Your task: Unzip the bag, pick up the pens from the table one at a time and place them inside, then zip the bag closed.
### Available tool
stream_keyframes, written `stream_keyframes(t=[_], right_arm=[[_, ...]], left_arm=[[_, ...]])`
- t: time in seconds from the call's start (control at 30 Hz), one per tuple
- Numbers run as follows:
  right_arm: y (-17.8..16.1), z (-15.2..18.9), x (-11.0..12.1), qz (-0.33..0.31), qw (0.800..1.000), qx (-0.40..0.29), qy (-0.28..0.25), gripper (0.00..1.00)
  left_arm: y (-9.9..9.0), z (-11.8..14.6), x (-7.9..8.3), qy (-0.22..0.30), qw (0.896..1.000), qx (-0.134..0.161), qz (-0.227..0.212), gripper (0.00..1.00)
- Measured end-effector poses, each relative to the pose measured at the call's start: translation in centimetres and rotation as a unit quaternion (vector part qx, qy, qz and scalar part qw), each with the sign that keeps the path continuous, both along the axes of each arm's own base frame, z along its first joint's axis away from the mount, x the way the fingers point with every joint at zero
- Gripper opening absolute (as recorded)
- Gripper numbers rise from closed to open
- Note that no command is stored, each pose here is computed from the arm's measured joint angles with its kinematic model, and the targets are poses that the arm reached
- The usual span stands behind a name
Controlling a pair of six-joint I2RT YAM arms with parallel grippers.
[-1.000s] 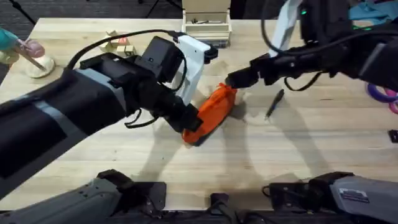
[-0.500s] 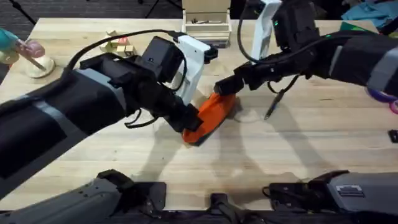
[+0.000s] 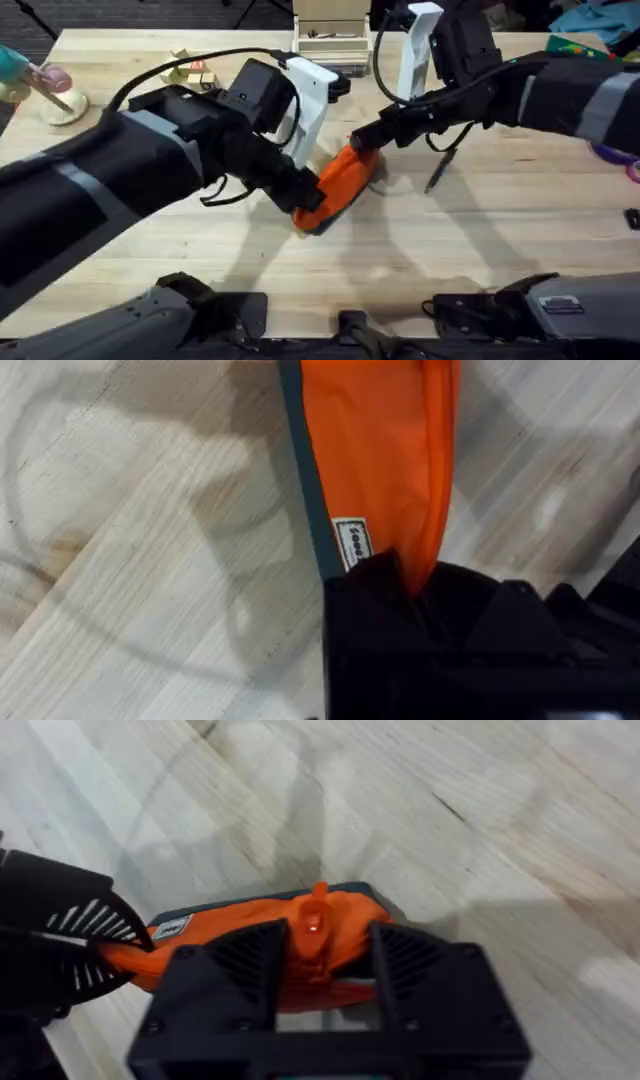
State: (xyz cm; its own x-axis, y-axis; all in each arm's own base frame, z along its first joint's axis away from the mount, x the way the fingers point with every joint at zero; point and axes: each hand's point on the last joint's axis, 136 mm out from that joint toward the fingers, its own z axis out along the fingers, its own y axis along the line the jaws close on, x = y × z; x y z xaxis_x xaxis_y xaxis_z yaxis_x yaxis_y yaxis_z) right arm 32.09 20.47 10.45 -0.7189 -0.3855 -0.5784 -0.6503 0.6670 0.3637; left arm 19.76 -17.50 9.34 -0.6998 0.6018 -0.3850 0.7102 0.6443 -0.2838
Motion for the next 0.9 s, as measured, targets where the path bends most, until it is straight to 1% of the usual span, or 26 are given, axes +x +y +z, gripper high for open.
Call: stream_keyframes(t=[0.1, 0.17, 0.3, 0.33, 0.9], right_arm=[[-0.11, -0.09, 0.08, -0.002, 1.0, -0.003, -0.001, 0.3], [-0.18, -0.13, 0.13, -0.003, 1.0, -0.006, -0.002, 0.209], [-0.36, -0.22, 0.27, -0.007, 1.0, -0.011, -0.004, 0.061], [-0.4, -0.22, 0.3, -0.007, 1.0, -0.011, -0.004, 0.041], [-0.37, -0.06, 0.43, -0.004, 1.0, -0.01, -0.011, 0.031]], left_arm=[[0.01, -0.01, -0.01, 0.0, 1.0, 0.0, 0.0, 0.042], [0.03, -0.02, -0.07, 0.002, 1.0, 0.001, 0.0, 0.042], [0.05, -0.04, -0.1, 0.002, 1.0, 0.001, 0.0, 0.042], [0.05, -0.04, -0.11, 0.003, 1.0, 0.001, 0.0, 0.042], [0.05, -0.04, -0.12, 0.003, 1.0, 0.001, 0.0, 0.042]])
